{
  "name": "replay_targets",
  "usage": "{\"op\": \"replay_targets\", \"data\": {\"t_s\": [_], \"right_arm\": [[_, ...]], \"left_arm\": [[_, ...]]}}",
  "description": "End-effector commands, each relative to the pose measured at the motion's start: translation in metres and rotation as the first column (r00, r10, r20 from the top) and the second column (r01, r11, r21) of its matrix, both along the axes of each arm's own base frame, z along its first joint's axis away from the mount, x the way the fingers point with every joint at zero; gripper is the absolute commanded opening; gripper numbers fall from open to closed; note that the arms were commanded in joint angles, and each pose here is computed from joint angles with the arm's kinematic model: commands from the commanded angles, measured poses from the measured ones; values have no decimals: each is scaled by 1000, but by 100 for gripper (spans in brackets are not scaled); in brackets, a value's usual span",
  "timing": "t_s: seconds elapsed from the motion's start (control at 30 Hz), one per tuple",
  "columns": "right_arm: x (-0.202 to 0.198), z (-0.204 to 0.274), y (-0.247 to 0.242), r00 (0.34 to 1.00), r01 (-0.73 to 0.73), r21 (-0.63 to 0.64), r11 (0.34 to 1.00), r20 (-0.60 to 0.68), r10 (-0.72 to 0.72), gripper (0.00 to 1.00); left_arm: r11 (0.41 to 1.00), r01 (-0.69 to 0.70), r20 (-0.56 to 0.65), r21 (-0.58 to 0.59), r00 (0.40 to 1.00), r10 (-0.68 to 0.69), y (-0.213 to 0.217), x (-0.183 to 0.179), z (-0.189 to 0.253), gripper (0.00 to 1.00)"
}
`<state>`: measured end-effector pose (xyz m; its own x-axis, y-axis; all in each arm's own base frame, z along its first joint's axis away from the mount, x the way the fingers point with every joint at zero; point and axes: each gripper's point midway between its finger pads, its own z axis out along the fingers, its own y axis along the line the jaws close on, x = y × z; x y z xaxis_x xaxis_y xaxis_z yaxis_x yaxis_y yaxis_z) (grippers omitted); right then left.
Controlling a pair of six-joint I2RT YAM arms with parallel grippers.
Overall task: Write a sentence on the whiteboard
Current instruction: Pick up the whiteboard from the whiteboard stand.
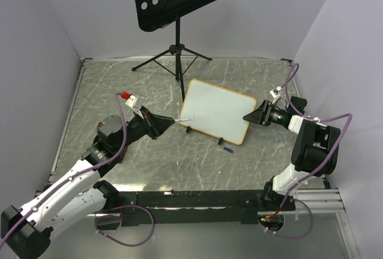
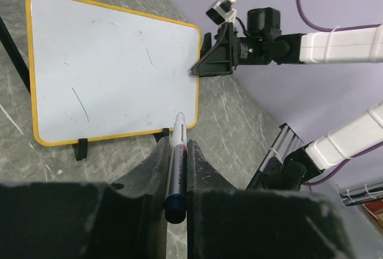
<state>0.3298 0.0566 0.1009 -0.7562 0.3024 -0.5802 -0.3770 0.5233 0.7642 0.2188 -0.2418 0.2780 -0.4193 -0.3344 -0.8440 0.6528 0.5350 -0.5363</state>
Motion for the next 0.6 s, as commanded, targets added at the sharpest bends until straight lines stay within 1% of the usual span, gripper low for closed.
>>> {"op": "replay_targets", "data": {"t_s": [0.0,0.07,0.1,0.13,0.2,0.23,0.33,0.57], "right_arm": [[12,17,11,993,-68,18,998,94,66,63],[13,18,14,993,-74,35,997,93,71,60],[12,17,15,995,-76,59,995,73,71,58],[15,19,16,993,-80,58,995,91,75,56],[16,17,18,995,-83,83,993,68,78,53],[17,18,18,993,-93,90,992,79,86,50],[16,18,21,993,-107,111,988,71,99,45],[17,19,27,989,-137,114,984,78,129,41]], "left_arm": [[998,13,53,-63,999,-10,1,-3,19,1],[998,13,48,-67,999,-10,1,-3,16,1],[998,18,49,-67,999,-15,0,-4,16,1],[998,21,49,-67,999,-18,0,-5,15,1],[998,20,50,-66,999,-16,1,-5,16,1],[998,18,51,-65,999,-15,1,-5,15,1],[998,18,52,-68,999,-15,2,-7,15,1],[997,20,51,-79,999,-16,3,-9,13,1]]}}
